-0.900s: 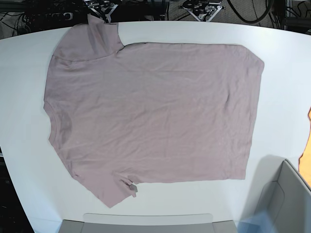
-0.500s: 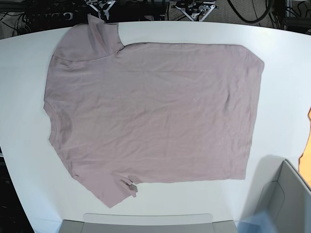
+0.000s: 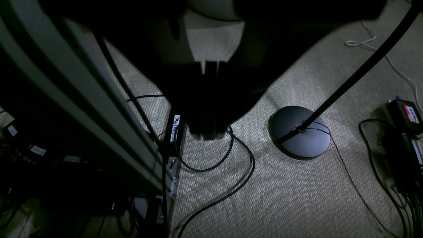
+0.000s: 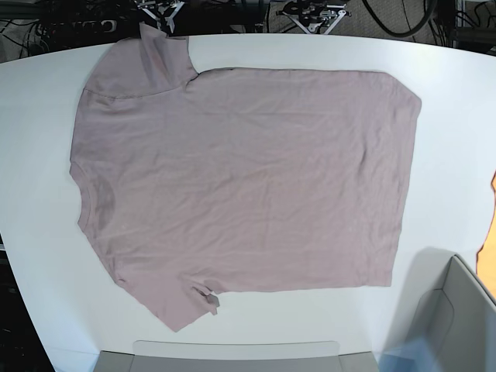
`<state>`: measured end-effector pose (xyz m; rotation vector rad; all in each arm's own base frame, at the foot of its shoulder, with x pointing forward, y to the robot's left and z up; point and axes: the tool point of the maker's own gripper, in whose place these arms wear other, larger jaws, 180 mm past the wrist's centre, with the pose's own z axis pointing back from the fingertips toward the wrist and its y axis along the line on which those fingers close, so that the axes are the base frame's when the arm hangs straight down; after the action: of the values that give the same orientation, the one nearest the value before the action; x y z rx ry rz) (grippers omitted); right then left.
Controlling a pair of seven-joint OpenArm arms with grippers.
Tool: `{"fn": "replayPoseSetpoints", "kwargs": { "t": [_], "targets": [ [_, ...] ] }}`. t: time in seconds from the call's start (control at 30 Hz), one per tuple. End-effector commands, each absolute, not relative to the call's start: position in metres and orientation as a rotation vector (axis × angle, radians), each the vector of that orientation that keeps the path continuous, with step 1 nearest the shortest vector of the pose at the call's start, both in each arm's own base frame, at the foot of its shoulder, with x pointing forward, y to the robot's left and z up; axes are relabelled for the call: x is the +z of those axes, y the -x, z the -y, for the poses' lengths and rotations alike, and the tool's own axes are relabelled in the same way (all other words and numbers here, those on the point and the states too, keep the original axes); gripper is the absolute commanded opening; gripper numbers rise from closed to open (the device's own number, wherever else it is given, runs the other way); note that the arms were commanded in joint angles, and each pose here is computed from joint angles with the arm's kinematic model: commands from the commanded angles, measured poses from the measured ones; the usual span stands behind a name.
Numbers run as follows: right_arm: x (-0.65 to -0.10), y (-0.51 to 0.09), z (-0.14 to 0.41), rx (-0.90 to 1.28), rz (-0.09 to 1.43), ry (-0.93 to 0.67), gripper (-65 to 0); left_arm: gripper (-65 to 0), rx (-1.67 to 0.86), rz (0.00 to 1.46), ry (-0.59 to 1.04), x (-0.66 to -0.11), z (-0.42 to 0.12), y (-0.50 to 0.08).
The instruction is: Fold the T-shirt properly
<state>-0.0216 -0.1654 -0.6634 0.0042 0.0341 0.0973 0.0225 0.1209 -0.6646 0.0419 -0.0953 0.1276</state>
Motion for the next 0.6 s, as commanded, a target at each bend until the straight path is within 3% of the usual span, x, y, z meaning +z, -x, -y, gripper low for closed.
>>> {"fn": "replayPoseSetpoints", "kwargs": {
  "t": [0.0,0.57],
  "targets": [
    [-0.663,0.021,0.170,0.105,-0.032,0.002,-64.9,-64.9,0.128,0.124,-0.048,-0.664,-0.123,-0.028],
    [-0.663,0.016,0.166,0.110,-0.011,-0.008,-64.7,-64.7,0.128,0.192,-0.056,-0.661,-0.129,-0.047]
  ]
}}
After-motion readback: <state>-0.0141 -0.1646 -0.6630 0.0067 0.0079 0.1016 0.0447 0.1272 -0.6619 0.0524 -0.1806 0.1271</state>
